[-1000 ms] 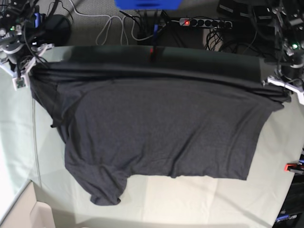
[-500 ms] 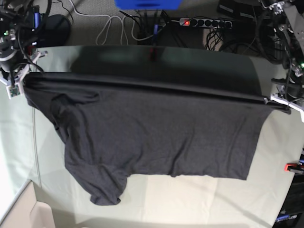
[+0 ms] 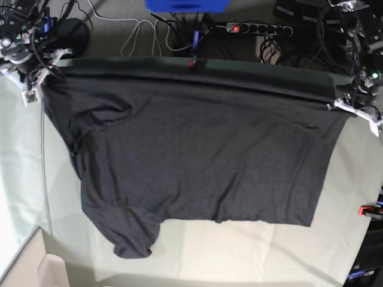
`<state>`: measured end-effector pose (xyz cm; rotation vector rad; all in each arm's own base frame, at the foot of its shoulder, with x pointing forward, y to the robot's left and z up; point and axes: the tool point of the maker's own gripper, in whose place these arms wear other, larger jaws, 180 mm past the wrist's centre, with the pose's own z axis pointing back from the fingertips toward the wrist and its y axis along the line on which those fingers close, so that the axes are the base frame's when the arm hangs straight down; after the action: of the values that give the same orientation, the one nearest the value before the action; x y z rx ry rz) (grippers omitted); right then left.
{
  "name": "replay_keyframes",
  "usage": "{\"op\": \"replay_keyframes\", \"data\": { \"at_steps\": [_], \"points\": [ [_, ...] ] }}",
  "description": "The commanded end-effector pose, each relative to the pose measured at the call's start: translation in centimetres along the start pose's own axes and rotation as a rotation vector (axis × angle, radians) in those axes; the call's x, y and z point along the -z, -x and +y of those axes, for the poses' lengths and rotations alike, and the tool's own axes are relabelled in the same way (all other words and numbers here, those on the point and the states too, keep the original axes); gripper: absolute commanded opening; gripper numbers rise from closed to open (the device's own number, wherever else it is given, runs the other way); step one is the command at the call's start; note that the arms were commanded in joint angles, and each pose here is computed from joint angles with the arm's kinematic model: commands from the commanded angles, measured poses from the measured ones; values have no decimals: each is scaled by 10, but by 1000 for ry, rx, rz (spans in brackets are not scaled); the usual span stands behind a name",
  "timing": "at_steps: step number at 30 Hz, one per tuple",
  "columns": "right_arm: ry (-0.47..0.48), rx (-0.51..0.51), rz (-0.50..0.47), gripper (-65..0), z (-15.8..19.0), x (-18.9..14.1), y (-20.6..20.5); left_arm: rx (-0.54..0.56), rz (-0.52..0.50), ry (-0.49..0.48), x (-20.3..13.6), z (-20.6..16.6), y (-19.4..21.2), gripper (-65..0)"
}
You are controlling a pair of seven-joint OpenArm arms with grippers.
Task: Layout the t-shirt on the table in an organized manner, then fold the t-shirt properly
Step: 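Pull the shirt edge back up with both grippers, stretching it taut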
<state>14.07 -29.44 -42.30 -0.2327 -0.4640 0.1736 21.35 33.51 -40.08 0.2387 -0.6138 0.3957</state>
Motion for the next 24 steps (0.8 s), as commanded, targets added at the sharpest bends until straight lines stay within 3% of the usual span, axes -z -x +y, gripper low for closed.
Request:
{"op": "replay_keyframes", "data": {
  "at_steps": [1, 14, 24],
  "points": [
    [24, -4, 0, -650, -9, -1, 1, 6, -43, -29, -2, 9, -13, -649],
    [-10, 17, 45, -650, -1, 9, 17, 0, 54, -42, 9, 17, 22, -649],
    [-27, 28, 72, -640, 3, 13, 27, 61, 95, -3, 14, -3, 35, -647]
  ]
}}
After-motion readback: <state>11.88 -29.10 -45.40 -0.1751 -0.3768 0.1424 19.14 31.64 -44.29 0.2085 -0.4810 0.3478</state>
